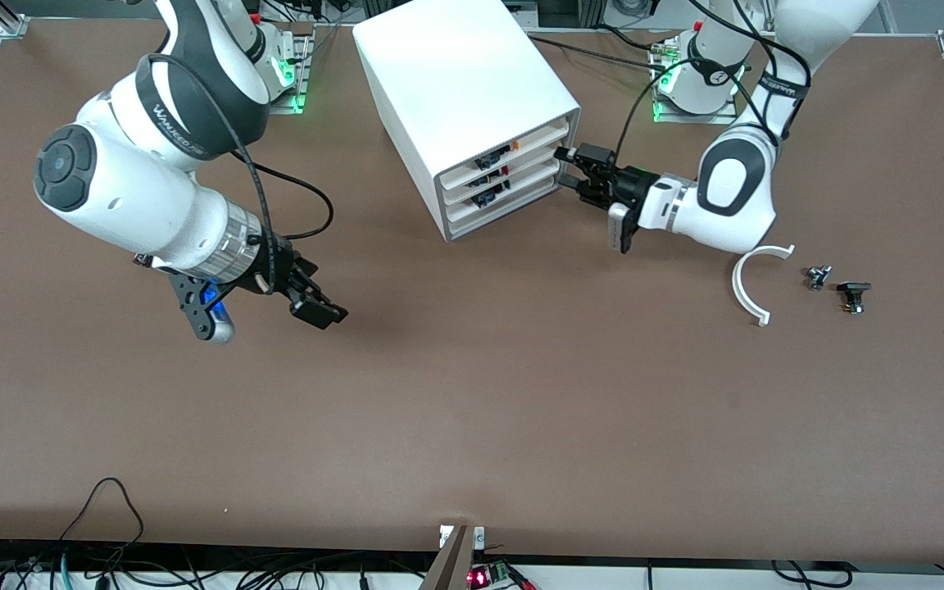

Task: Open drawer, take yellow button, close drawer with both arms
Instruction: 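Pull the drawer open with the left gripper, then reach into the open drawer and grasp the green button with the right gripper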

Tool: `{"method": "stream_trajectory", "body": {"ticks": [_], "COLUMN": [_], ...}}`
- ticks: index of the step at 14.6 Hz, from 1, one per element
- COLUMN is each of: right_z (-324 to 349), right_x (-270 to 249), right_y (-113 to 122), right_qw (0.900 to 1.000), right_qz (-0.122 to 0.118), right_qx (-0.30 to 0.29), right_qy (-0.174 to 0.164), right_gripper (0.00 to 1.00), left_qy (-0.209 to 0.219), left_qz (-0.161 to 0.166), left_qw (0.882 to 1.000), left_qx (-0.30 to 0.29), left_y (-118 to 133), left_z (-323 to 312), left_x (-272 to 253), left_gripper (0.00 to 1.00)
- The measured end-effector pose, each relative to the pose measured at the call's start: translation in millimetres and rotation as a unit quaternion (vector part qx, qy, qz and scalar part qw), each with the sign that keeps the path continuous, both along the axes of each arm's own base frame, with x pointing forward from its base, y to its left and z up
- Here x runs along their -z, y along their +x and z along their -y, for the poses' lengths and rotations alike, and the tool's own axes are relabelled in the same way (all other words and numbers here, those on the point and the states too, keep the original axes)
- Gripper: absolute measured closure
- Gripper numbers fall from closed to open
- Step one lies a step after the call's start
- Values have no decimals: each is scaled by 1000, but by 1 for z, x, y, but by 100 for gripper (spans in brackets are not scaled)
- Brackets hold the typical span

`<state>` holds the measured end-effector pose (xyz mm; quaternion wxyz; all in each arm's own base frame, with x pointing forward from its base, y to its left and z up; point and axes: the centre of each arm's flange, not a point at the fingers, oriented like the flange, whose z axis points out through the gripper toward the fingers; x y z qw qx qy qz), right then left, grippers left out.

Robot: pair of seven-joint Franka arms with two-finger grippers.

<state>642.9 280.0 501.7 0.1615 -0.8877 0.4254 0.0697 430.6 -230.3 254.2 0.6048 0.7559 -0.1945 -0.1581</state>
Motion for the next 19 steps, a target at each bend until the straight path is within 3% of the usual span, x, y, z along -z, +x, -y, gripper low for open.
{"method": "stream_trajectory", "body": {"ticks": [1,3,4,9,13,16,19], "right_z": [-3,-8,-11,-26,-59,-88,-115], "right_x": [0,-1,-2,-1,-5,-3,4], "right_y": [0,-1,-1,-2,-10,-20,-34], "right_qw": [1000,1000,1000,998,996,993,991], "right_qz": [0,2,3,0,-10,-27,-40], "right_qx": [3,13,18,51,78,105,124], "right_qy": [2,6,9,29,37,41,32], "right_gripper": [0,0,0,0,0,0,0], "left_qy": [-5,-15,-20,-26,-20,-8,-14], "left_qz": [0,-4,-5,-5,12,49,54], "left_qw": [1000,1000,1000,999,999,999,998], "left_qx": [3,10,15,26,22,16,6], "left_y": [-5,-18,-24,-36,-20,34,67], "left_z": [5,14,20,32,20,-17,-41], "left_x": [2,6,8,10,9,4,10], "left_gripper": [25,37,37,86,86,86,86]}}
